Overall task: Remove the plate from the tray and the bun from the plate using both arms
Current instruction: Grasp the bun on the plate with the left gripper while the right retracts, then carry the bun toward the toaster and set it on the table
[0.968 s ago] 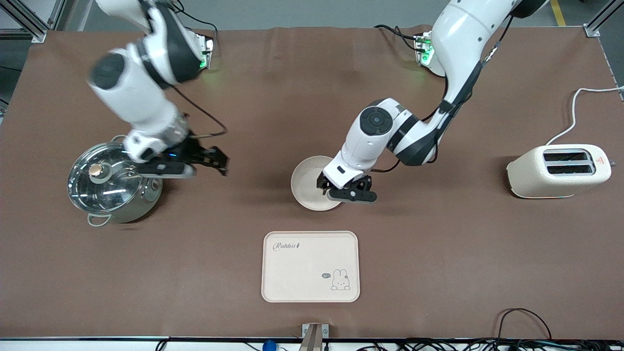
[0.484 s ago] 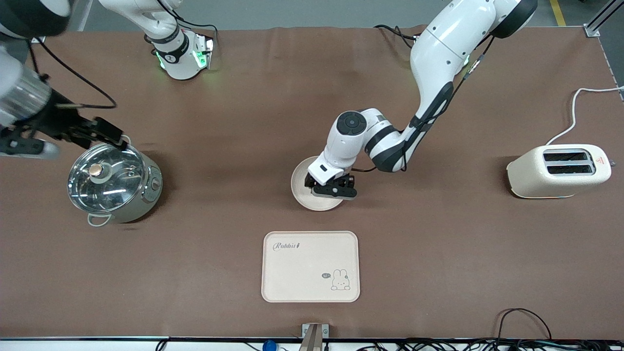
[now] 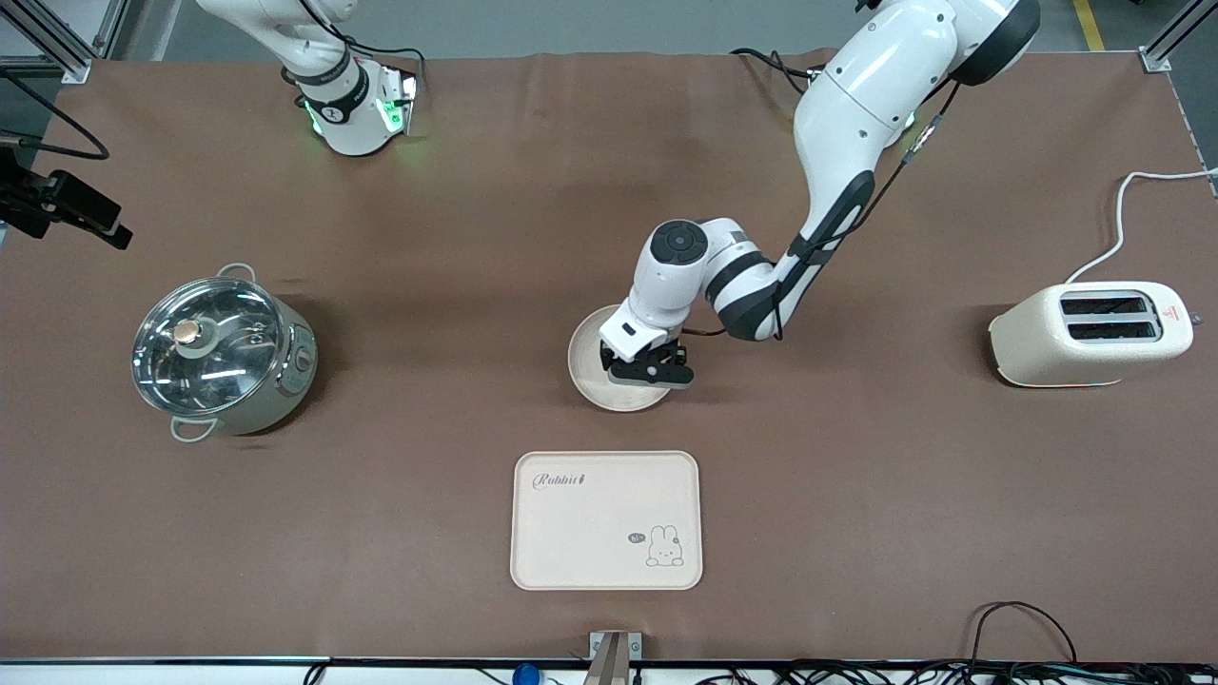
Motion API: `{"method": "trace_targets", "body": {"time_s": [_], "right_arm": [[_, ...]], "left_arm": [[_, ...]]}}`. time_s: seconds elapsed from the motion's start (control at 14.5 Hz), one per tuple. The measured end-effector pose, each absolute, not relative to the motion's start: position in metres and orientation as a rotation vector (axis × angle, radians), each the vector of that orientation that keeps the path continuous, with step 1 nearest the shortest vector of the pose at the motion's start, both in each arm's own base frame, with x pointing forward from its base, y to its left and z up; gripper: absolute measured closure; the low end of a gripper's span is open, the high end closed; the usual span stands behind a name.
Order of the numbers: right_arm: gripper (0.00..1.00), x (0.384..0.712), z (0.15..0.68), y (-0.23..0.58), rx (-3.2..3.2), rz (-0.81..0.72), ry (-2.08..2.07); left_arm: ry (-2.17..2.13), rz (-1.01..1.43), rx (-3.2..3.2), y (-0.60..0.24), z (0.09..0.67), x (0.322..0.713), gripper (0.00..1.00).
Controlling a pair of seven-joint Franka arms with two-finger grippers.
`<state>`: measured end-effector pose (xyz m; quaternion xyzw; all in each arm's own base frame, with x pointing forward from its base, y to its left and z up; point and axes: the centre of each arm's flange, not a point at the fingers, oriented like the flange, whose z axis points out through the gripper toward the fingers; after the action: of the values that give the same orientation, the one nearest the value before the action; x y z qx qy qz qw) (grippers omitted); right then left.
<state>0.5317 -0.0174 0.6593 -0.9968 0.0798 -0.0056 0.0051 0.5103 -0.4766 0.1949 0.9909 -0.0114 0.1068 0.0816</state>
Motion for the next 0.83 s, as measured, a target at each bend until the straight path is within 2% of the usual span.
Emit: {"method": "trace_targets", "body": {"time_s": [0.21, 0.35, 0.55, 0.69, 0.83], "right_arm": [[0.00, 0.534, 0.656, -0.024, -3.135, -0.021, 0.261], [0.00, 0.537, 0.654, -0.035, -3.137, -0.051, 0.239], [0.00, 0.539, 0.651, -0.043, -3.138, -0.062, 0.229], [0.00, 0.539, 0.650, -0.044, -3.138, -0.059, 0.229], [0.00, 0.539, 0.648, -0.043, -3.138, -0.056, 0.228]], "left_arm": [[-0.006, 0.310, 2.972, -0.479, 0.195, 0.508, 0.81], [-0.027, 0.287, 3.057, -0.471, 0.208, 0.515, 0.92], [-0.153, 0.208, 3.113, -0.433, 0.280, 0.550, 0.94], [-0.279, 0.193, 3.124, -0.363, 0.323, 0.593, 0.94], [-0.394, 0.171, 3.115, -0.273, 0.335, 0.634, 0.94]]}}
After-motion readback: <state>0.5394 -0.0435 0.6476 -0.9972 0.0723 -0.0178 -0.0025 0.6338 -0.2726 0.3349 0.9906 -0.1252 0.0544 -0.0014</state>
